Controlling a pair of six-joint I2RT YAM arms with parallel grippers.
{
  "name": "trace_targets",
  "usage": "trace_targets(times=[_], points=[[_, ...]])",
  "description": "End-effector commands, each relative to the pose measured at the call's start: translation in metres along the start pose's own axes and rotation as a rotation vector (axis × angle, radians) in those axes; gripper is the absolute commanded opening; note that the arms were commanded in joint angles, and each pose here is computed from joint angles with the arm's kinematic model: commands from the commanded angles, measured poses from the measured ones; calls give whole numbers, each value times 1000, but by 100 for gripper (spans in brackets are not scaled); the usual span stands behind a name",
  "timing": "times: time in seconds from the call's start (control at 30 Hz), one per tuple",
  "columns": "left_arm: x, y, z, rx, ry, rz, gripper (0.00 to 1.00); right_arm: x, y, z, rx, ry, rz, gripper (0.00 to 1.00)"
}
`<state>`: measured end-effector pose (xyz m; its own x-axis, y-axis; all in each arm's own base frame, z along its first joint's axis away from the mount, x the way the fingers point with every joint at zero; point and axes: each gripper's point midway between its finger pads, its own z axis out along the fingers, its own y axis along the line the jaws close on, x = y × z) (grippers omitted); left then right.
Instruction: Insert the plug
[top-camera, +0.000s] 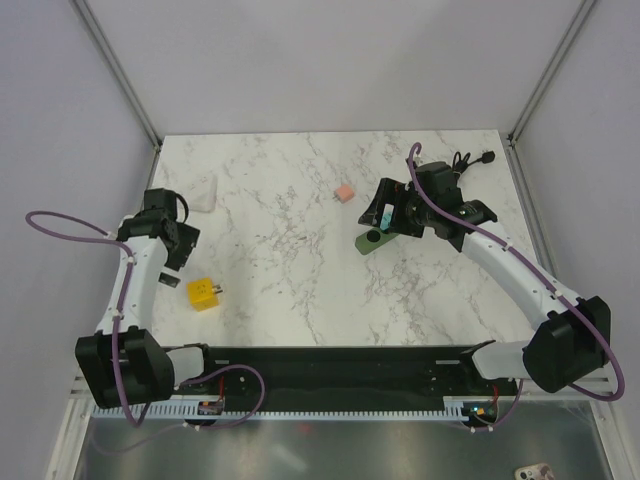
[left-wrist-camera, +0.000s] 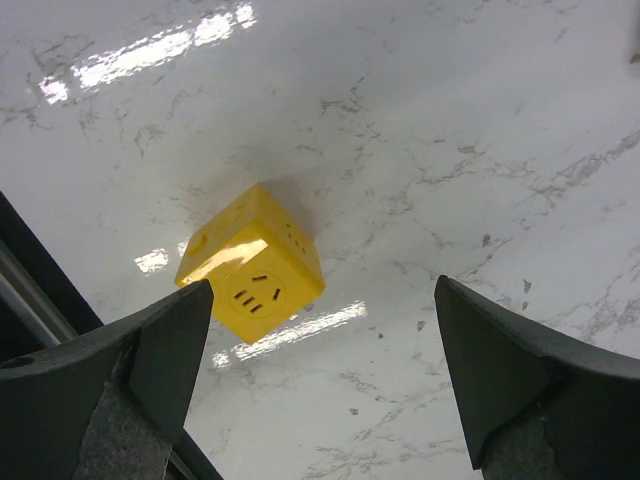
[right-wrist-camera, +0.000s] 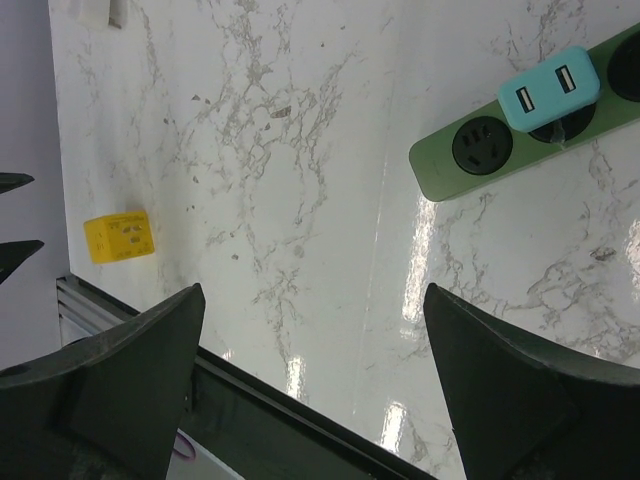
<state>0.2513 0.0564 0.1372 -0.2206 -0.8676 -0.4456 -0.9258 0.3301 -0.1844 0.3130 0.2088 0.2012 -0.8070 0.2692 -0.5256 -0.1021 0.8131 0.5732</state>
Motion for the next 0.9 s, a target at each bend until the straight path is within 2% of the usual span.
trace_targets(times=[0.0,0.17,0.3,0.5,0.67,0.87], points=[[15,24,10,-101,60,-123,100,-8,14,-8,-55,-35,-21,98],[36,37,18,-181,146,-138,100,-7,12,-10,-44,-30,-28,98],[38,43,25,-216,139,-138,100,-4,11,-11,-44,-27,-11,98],[35,43,37,-202,104,-92,100,-2,11,-10,-47,-15,-9,98],[53,44,45,-200,167,-118,100,-1,13,-12,-52,-18,-10,98],[60,30,56,-170,218,-71,97,-3,17,-16,-60,-34,-26,98]])
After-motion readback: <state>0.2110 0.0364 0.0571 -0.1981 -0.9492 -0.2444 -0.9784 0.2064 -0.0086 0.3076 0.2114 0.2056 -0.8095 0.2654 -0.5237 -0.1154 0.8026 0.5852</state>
